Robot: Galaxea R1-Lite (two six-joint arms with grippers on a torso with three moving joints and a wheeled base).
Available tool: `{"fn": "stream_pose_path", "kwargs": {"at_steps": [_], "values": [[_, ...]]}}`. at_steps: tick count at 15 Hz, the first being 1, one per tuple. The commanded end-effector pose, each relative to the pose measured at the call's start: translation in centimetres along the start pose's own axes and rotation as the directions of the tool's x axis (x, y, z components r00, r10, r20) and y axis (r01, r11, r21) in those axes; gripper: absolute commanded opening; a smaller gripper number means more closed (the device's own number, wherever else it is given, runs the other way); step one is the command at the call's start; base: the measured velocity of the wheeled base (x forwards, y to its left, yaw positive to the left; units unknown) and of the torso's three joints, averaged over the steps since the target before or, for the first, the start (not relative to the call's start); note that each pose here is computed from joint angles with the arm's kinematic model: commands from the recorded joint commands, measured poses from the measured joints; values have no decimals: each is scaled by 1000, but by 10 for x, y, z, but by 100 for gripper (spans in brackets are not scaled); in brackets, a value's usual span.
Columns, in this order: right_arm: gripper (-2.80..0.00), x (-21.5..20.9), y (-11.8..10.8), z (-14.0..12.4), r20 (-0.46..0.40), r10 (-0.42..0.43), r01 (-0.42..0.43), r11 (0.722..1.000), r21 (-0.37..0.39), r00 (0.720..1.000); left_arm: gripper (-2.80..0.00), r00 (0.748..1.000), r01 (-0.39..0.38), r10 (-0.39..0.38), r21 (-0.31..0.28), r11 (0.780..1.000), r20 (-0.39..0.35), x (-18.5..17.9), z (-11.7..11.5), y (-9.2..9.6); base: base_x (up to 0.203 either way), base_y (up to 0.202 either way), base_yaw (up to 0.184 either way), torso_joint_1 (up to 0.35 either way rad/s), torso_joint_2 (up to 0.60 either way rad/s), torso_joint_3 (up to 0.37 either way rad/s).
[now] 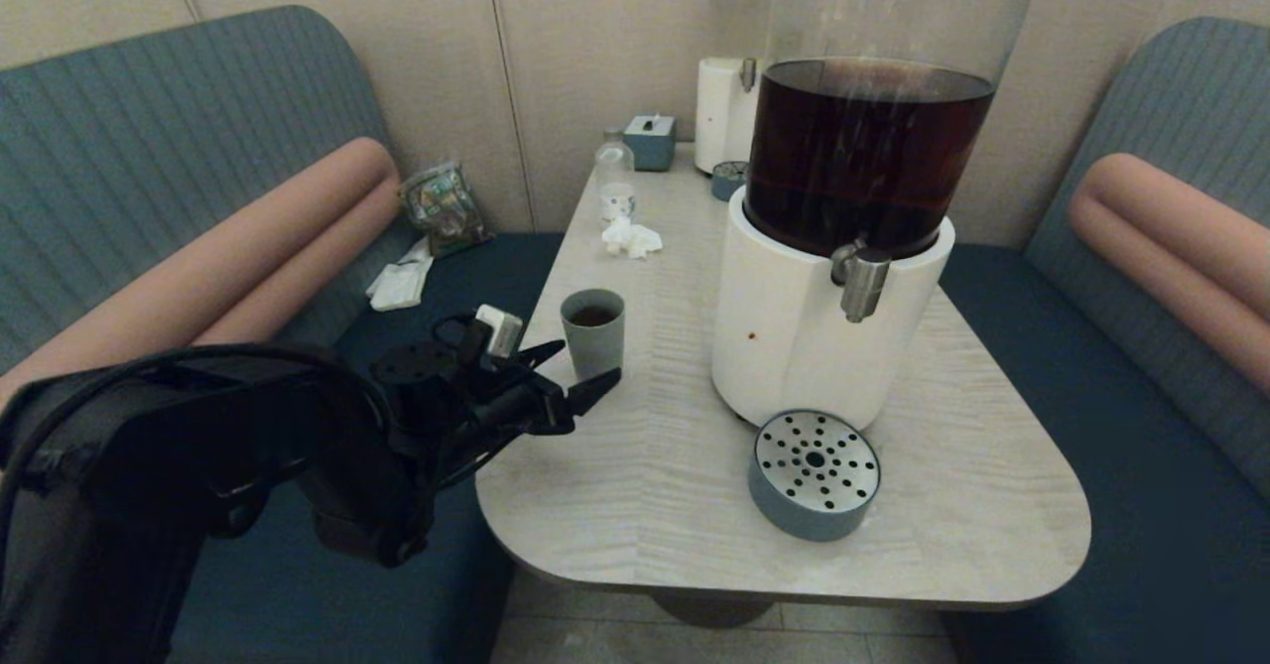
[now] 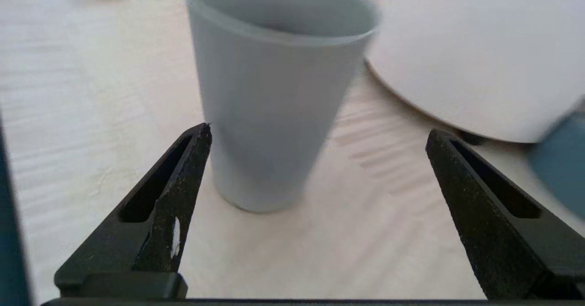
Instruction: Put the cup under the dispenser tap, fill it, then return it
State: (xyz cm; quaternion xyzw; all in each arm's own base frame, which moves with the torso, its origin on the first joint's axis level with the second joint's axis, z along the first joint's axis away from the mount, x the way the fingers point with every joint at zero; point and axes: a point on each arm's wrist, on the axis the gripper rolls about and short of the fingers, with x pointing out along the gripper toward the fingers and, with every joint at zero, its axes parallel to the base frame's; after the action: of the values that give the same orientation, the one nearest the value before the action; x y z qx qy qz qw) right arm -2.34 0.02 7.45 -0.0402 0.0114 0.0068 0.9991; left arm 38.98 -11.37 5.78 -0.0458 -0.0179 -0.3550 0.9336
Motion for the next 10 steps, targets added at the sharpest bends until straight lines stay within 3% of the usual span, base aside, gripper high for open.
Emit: {"fn": "stream_pose_path", "kwargs": {"at_steps": [1, 6, 7, 10], "values": [[-280, 0, 0, 0, 2, 1, -1, 1000, -1, 1000, 0, 1000, 4, -4, 11, 1000, 23, -15, 24, -10, 0, 0, 0, 0, 0, 0], [-280, 0, 0, 0, 2, 1, -1, 1000, -1, 1000, 0, 999, 2, -3, 9, 1000, 35, -46, 54, -29, 0, 0, 0, 0, 0, 0], [-280, 0, 0, 0, 2, 1, -1, 1000, -1, 1000, -280, 999, 2, -3, 14, 1000, 49, -54, 63, -33, 0, 0, 0, 0, 0, 0], [-280, 0, 0, 0, 2, 1, -1, 1000, -1, 1000, -280, 994, -13, 9, 36, 999, 112, -72, 92, -46, 0, 0, 0, 0, 0, 0]]}}
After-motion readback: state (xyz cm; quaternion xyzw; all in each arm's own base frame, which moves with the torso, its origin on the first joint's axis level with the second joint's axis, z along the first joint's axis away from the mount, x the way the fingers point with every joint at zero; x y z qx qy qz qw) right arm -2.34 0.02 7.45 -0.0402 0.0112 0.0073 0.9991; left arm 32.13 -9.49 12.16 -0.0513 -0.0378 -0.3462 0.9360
